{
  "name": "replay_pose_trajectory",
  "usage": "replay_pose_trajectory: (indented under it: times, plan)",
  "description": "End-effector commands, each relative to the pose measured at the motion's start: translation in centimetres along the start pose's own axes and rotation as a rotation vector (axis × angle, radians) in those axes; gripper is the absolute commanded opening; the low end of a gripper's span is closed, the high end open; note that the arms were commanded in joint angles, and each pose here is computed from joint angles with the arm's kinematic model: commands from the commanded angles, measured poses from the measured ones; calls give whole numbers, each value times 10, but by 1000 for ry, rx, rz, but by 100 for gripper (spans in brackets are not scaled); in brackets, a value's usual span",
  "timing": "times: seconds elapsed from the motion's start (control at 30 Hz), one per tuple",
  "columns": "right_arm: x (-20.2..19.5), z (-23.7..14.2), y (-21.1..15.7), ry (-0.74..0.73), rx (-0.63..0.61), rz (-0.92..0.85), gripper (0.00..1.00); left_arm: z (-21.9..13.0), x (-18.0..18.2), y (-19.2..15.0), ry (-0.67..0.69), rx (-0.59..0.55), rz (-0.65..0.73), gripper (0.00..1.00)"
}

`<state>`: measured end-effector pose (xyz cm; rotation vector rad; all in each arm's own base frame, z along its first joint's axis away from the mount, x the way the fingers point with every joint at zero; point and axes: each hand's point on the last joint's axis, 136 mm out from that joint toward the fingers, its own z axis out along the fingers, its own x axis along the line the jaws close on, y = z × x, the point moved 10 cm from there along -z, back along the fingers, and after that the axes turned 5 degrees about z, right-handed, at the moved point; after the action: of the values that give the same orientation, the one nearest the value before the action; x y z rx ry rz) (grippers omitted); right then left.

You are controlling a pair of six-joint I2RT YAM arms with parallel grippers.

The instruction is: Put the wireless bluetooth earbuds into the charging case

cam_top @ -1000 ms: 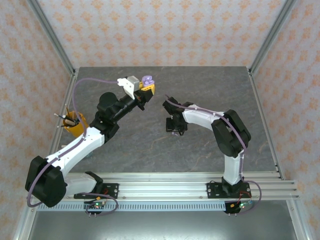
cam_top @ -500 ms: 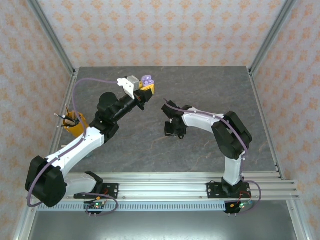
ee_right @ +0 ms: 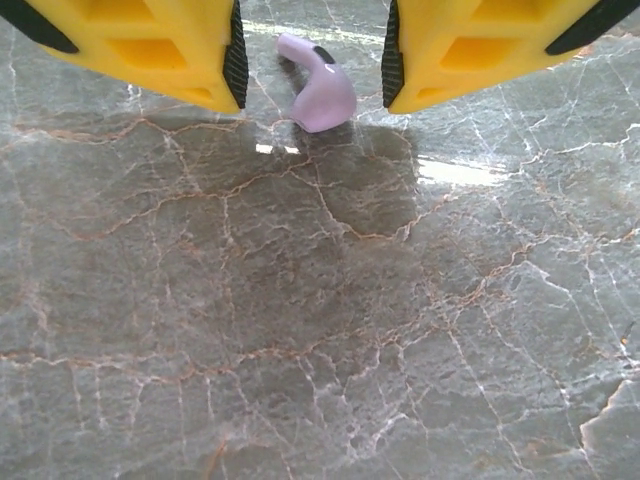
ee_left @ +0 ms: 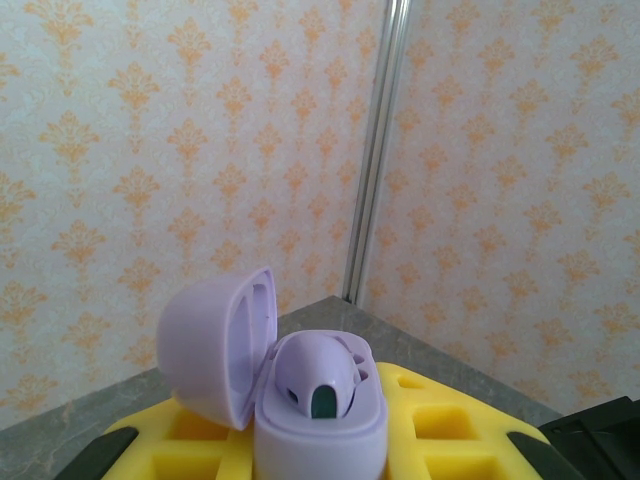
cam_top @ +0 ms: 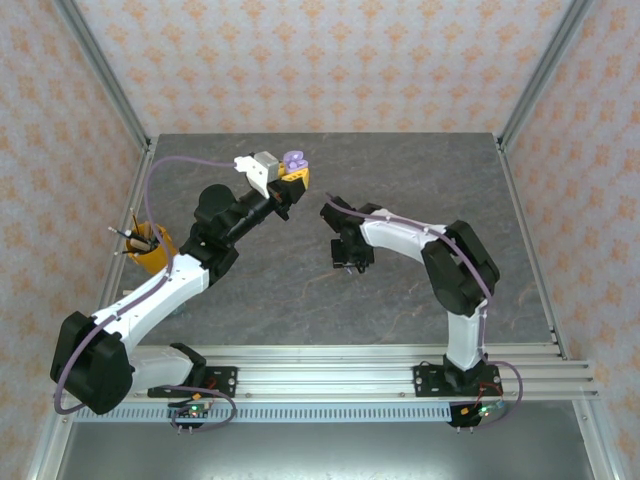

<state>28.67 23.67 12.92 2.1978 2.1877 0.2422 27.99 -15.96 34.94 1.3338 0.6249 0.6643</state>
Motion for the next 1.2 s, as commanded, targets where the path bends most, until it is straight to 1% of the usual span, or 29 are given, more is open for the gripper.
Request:
replay_pose_trajectory:
  times: [0.0,0.33,0.8,1.07,1.13,1.17]
  plan:
    - [1,4,0,-46,35,-52,41,1,2,1,9,-23,12,0]
    - [0,16,0,-102,75,-96,35,1,2,3,11,-25,17,0]
    - [-2,14,-2,-115,96,-115,31,3,2,3,15,-30,15,0]
    - [-2,18,-2,-120,99,-109,25,2,3,2,16,-22,15,0]
    - [-2,16,-3,-116,99,-110,25,2,2,2,16,-21,14,0]
    - [-2,15,-3,-114,101,-111,27,3,3,2,16,-22,16,0]
